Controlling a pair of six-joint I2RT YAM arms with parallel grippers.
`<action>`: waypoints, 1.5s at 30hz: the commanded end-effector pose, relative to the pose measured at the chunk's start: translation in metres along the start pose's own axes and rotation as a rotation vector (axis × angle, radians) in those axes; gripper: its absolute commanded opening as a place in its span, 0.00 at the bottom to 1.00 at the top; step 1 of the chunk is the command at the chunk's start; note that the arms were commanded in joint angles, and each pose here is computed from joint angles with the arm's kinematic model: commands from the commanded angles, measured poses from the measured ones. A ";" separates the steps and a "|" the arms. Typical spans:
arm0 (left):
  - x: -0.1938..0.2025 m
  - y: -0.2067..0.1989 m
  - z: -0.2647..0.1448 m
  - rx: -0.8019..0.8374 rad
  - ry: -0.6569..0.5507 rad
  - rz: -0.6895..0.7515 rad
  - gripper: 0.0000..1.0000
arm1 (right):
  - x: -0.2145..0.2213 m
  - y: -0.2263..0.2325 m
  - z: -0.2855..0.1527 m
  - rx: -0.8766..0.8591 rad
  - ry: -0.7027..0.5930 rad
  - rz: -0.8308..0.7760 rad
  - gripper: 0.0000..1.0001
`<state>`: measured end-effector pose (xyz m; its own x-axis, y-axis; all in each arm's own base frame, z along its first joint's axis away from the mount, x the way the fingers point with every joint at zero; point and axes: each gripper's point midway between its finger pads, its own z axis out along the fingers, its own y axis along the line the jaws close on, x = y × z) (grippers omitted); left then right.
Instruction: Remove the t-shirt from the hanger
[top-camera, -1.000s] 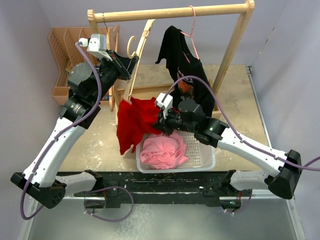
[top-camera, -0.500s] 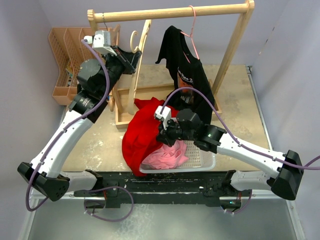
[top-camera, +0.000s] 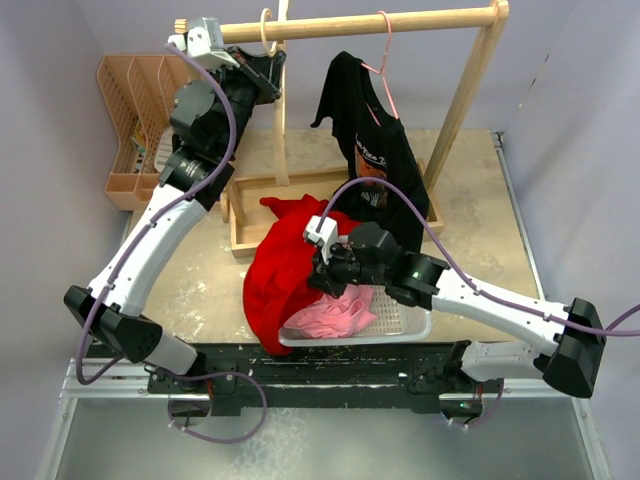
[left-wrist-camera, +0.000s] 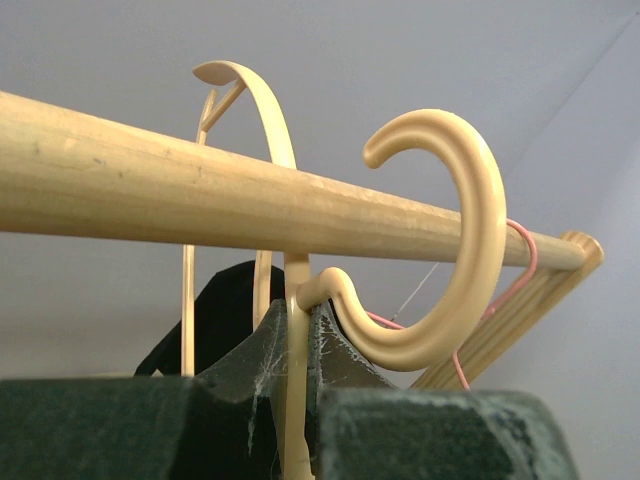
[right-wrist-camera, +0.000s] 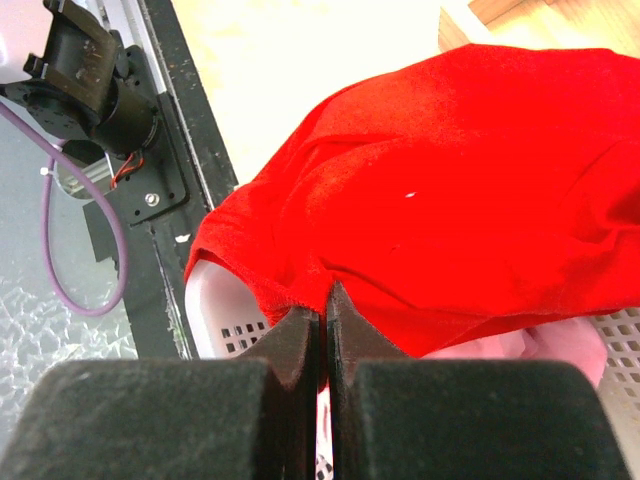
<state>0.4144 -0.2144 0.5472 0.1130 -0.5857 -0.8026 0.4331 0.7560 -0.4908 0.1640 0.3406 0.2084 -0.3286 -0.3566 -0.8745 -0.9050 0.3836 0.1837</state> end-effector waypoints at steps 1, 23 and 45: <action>-0.038 -0.006 0.005 -0.013 -0.111 0.012 0.00 | -0.011 0.008 0.003 -0.020 -0.051 0.002 0.00; -0.013 0.034 0.001 -0.156 -0.063 0.100 0.63 | -0.045 0.002 -0.015 0.084 -0.109 -0.020 0.00; -0.071 -0.047 -0.101 0.209 -0.031 0.058 0.99 | -0.243 0.009 -0.203 0.317 -0.601 -0.176 0.00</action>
<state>0.3210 -0.1796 0.5835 0.1707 -0.5433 -0.8220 0.5338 0.7522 -0.3862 0.1930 0.2902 0.4442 -0.0352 -0.0577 -0.9977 -0.7962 0.6050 -0.0068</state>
